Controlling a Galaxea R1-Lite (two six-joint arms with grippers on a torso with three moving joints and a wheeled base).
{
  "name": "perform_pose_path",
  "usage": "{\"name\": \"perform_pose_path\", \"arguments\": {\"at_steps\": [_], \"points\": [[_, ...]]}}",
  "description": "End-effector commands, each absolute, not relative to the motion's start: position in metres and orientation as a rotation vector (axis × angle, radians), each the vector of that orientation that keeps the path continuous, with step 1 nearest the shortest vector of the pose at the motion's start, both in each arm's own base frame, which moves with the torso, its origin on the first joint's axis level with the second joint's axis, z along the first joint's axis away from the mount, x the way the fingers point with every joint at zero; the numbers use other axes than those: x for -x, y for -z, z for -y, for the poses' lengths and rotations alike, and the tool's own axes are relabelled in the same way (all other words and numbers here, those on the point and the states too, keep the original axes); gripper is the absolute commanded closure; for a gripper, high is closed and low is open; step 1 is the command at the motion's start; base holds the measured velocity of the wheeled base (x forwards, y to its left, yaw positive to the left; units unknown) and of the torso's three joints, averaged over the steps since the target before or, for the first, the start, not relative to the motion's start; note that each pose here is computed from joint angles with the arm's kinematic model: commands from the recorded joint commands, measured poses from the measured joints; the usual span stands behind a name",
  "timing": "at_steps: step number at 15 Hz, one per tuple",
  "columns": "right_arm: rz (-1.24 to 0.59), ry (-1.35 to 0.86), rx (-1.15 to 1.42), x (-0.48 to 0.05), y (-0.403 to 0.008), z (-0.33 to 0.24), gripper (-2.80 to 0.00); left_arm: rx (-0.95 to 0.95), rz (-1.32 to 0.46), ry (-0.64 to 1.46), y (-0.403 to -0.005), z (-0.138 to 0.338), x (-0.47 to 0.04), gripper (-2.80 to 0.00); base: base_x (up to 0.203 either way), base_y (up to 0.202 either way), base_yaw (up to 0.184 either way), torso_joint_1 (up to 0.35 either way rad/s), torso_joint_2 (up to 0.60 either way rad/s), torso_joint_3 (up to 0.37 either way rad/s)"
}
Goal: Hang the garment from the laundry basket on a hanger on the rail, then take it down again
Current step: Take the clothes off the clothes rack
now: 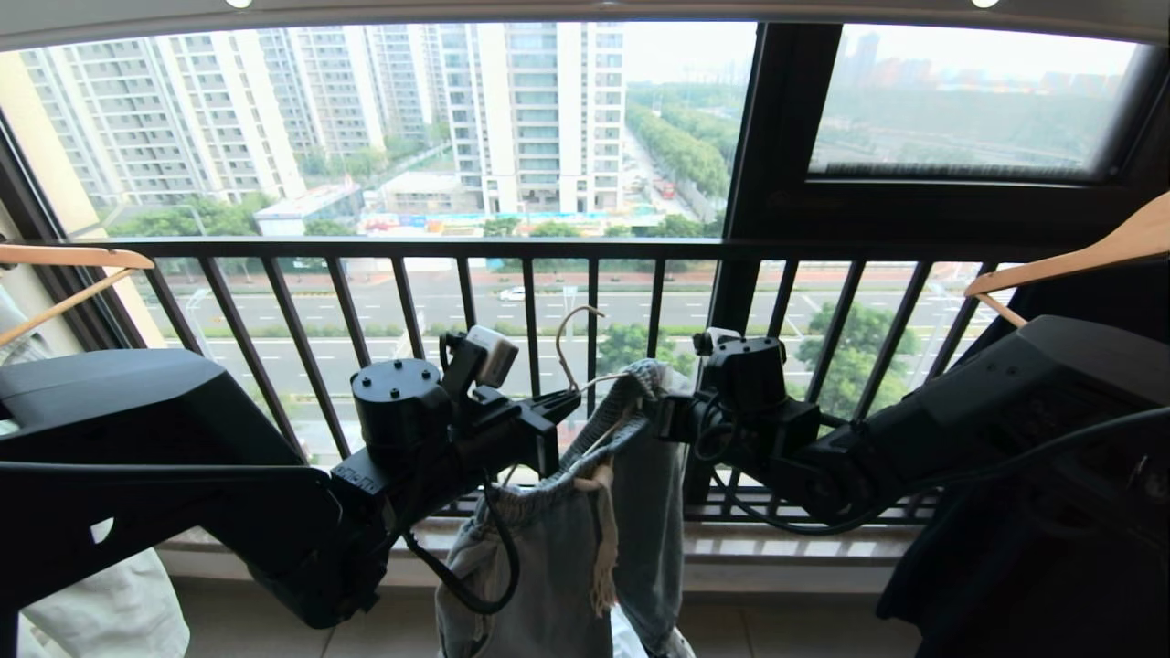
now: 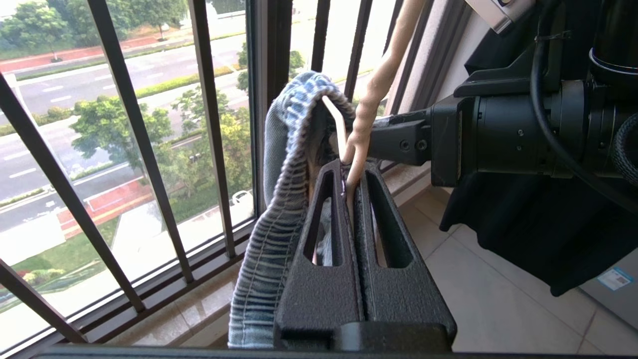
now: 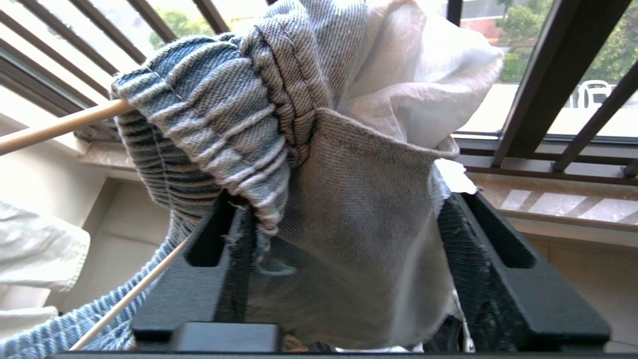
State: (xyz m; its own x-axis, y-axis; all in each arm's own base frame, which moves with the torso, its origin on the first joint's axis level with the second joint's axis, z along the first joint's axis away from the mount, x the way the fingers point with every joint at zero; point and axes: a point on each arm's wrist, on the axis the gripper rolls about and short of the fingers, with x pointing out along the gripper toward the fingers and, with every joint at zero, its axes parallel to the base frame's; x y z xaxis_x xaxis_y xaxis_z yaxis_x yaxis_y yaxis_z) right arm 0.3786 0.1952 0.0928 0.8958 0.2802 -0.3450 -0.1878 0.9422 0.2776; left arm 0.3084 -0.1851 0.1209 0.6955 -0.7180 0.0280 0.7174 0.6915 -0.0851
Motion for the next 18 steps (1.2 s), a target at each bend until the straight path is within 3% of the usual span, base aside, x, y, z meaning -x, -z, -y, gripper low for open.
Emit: {"name": "perform_pose_path", "arguments": {"at_steps": [1,8,18], "points": [[-0.376,-0.234,-0.25,-0.381,-0.097,-0.19,0.0,0.092,-0.013,0.801,-0.117,0.186,-0.31,0.0,0.0,0.0,0.0,0.0,0.0,0.0],[-0.343,-0.171,-0.272,-0.4,-0.101,-0.166,0.0,0.058,-0.046,0.798,-0.1,0.188,-0.315,0.0,0.0,0.0,0.0,0.0,0.0,0.0],[-0.259,-0.038,-0.309,-0.431,-0.114,-0.115,0.0,0.056,-0.018,0.818,-0.116,0.184,-0.301,0.0,0.0,0.0,0.0,0.0,0.0,0.0]]}}
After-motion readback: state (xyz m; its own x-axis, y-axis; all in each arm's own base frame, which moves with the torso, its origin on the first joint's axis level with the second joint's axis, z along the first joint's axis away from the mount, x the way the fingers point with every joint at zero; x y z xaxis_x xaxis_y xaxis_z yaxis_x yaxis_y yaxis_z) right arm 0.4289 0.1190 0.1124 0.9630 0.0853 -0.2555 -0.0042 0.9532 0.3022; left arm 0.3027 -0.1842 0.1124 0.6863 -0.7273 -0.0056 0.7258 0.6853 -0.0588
